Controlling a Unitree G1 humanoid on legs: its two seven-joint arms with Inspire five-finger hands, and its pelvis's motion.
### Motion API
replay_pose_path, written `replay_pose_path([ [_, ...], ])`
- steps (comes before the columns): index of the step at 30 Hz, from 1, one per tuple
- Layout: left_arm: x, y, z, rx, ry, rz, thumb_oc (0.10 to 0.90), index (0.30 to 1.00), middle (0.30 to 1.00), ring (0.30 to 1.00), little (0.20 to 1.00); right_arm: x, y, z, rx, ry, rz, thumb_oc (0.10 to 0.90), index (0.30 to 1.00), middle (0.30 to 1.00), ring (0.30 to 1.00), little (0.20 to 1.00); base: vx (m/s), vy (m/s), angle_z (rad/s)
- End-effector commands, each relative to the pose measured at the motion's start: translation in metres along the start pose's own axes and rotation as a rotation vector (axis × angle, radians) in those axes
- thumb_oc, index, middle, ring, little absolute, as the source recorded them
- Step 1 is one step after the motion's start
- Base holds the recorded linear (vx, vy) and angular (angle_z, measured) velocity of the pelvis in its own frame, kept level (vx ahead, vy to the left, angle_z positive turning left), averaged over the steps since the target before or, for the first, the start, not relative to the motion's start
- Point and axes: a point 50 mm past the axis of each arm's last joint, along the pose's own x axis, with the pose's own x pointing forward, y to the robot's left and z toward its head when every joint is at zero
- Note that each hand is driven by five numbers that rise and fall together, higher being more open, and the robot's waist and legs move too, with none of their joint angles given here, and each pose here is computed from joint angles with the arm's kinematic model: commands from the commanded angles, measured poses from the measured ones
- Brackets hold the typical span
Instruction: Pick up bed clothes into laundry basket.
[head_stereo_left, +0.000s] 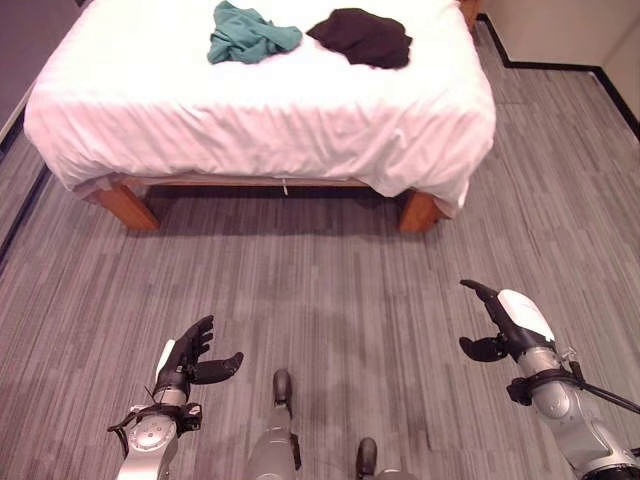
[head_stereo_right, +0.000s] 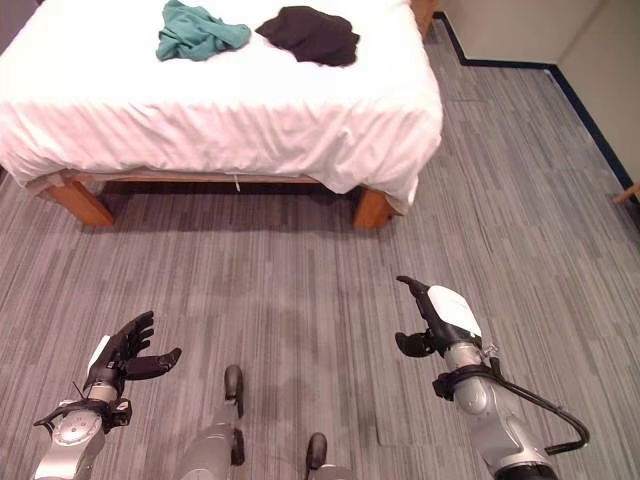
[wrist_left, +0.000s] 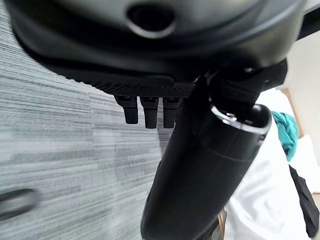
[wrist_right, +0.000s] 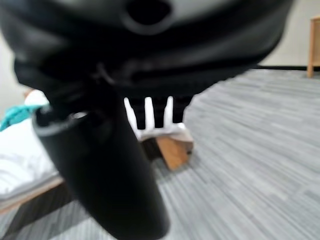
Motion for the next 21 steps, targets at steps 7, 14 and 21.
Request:
replay_pose_path([
  [7, 0.001, 0.027, 0.030, 0.096, -0.140, 0.058, 0.800, 0.900, 0.900, 0.900, 0.900, 0.016, -0.021, 0.028, 0.033, -0.121, -0.134, 0.800, 0.900, 0.900, 0.900, 0.900, 0.39, 0.252, -0.57],
  [14, 0.005, 0.036, 0.051, 0.130, -0.205, 0.056, 0.800, 0.900, 0.900, 0.900, 0.900, 0.029, -0.020, 0.049, 0.065, -0.178, -0.149, 0.800, 0.900, 0.900, 0.900, 0.900, 0.20, 0.204, -0.33],
  [21, 0.007, 0.031, 0.047, 0.140, -0.184, 0.030, 0.800, 0.900, 0.900, 0.900, 0.900, 0.015, -0.020, 0.041, 0.087, -0.162, -0.171, 0.800, 0.900, 0.900, 0.900, 0.900, 0.28, 0.102, 0.24],
])
